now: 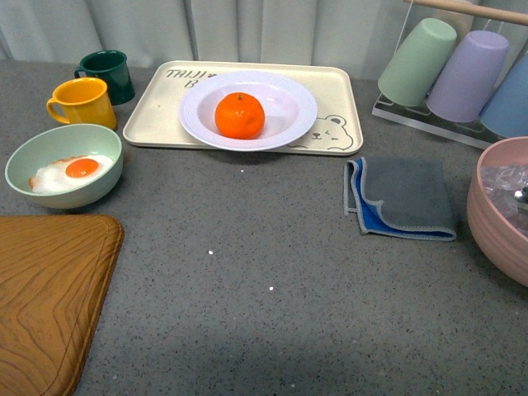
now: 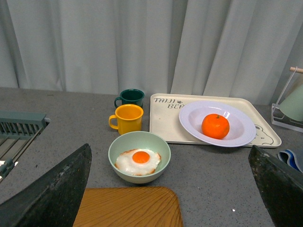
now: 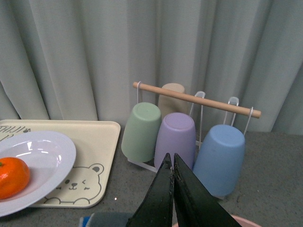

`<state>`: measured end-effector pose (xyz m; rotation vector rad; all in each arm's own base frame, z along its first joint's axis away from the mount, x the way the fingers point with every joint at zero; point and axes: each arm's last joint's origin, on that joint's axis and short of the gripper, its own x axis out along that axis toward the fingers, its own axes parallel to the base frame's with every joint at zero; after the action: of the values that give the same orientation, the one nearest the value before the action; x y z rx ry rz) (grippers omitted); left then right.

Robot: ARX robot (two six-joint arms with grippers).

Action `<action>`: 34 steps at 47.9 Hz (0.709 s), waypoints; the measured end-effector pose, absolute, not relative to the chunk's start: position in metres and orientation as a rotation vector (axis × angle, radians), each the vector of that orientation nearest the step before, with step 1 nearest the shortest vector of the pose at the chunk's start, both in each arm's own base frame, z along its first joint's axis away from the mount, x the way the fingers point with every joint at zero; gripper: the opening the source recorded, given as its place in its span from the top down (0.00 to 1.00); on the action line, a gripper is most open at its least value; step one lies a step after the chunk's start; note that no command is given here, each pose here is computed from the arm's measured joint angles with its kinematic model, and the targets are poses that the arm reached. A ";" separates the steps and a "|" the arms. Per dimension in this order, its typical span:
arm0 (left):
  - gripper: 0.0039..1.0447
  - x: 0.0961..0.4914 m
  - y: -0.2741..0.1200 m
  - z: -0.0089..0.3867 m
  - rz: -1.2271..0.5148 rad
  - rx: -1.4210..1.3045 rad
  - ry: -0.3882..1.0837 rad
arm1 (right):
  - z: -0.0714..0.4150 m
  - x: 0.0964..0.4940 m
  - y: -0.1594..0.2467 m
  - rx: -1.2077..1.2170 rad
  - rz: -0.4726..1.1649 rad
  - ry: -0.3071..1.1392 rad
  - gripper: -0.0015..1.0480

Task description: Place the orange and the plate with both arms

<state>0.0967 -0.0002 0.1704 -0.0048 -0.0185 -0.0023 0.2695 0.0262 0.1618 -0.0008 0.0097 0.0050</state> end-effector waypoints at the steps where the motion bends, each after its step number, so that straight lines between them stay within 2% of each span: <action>1: 0.06 0.097 0.000 0.170 -0.003 -0.005 -0.018 | 0.162 0.263 0.024 -0.001 0.004 0.011 0.99; 23: 0.06 0.097 0.000 0.170 -0.002 -0.005 -0.018 | 0.161 0.191 0.000 0.000 -0.004 0.018 0.99; 34: 0.06 0.097 0.000 0.170 -0.003 -0.005 -0.018 | 0.161 0.172 0.000 0.000 -0.003 0.019 0.99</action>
<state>0.0967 -0.0002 0.1704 -0.0048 -0.0185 -0.0027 0.1724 0.0002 0.1609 0.0001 0.0193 -0.0031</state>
